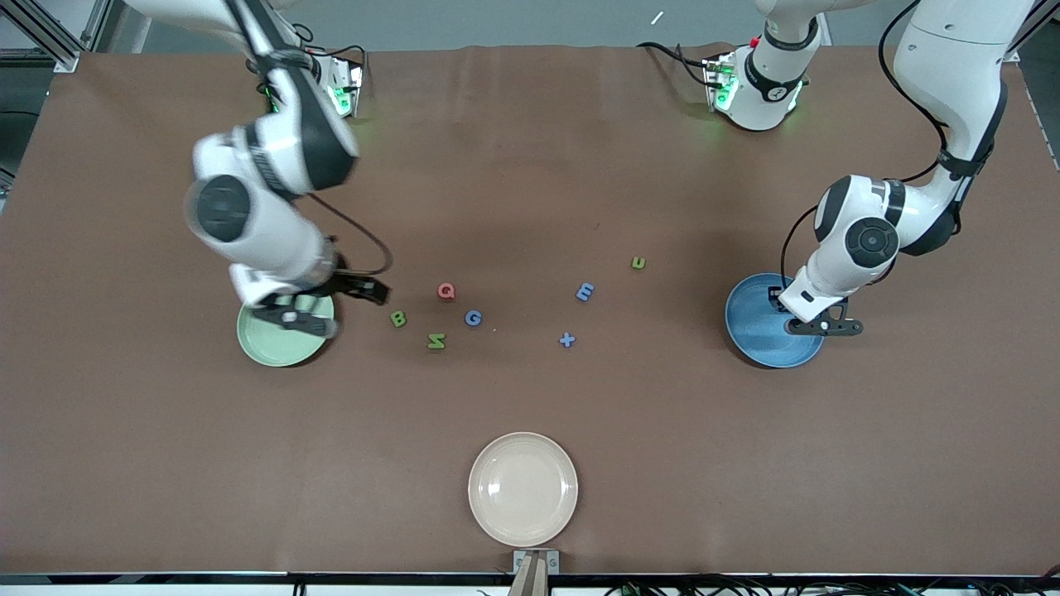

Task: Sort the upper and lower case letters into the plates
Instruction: 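Reach the left gripper to the green n while the right gripper reaches the blue c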

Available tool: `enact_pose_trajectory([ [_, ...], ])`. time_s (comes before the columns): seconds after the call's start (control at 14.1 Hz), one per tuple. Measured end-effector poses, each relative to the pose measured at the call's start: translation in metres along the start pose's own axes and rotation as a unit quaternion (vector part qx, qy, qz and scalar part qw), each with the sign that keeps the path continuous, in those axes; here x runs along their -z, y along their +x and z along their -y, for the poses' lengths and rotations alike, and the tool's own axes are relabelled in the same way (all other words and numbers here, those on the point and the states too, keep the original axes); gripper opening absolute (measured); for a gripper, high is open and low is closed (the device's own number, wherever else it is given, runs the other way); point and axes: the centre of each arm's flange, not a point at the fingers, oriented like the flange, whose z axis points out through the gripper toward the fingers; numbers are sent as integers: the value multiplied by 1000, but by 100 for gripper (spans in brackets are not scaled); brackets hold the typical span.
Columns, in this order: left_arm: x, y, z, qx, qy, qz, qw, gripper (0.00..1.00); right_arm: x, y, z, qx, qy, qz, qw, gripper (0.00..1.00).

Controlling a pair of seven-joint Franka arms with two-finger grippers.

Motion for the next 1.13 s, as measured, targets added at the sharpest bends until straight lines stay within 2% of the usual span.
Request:
enact_pose_trajectory([
  [0.28,21,6,-36,-29,-7,-17,999,79,-66,-27,52,-9,1,-13,1000,100],
  [0.42,43,6,-71,-53,-4,-10,999,100,-87,-27,57,-18,2,-17,1000,100],
  [0.57,66,5,-107,-75,5,7,997,100,-109,-25,62,-34,6,-24,999,99],
  [0.78,87,-4,-157,-66,8,15,998,100,-145,-34,82,-55,1,-22,998,98],
  [1.13,84,-23,-231,-56,-30,14,998,100,-169,-42,108,-64,-3,-22,998,95],
])
